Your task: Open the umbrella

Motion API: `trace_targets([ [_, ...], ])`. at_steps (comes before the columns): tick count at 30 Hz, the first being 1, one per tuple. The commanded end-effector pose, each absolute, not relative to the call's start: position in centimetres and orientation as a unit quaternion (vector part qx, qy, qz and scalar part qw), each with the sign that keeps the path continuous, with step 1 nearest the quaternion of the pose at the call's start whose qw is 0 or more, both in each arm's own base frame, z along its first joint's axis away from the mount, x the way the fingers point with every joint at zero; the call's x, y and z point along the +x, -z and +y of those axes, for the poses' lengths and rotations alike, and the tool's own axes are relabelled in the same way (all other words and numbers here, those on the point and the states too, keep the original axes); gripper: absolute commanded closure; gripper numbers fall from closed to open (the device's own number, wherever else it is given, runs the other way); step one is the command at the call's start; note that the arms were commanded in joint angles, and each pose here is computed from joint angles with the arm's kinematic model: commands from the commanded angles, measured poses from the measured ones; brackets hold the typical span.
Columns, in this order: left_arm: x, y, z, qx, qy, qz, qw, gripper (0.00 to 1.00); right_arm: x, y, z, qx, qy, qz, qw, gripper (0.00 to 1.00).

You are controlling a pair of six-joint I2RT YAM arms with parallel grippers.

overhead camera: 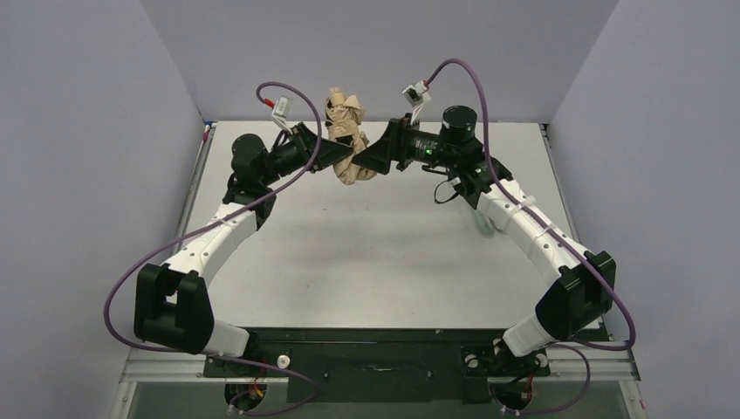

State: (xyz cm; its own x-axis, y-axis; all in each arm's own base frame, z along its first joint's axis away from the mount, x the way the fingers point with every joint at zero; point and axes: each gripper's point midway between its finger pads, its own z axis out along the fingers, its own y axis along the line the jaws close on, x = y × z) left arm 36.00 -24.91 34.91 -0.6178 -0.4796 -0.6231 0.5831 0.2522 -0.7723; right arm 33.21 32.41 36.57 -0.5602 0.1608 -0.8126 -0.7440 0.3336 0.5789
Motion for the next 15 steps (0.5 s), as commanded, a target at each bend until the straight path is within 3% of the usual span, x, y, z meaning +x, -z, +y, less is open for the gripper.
trace_targets([
  [1,34.3,-41.9,-25.6,0.093,0.642,0.586,0.485,1.00,32.2,-36.5,33.5,-0.260,-0.520,0.687,0.435,0.20],
  [9,34.0,-42.9,-26.0,0.099,0.650,0.578,0.483,1.00,30.9,-35.8,35.1,-0.291,-0.525,0.679,0.422,0.26],
  [15,33.3,-43.4,-26.1,0.108,0.659,0.568,0.481,1.00,30.8,-35.0,35.5,-0.291,-0.528,0.684,0.410,0.51],
])
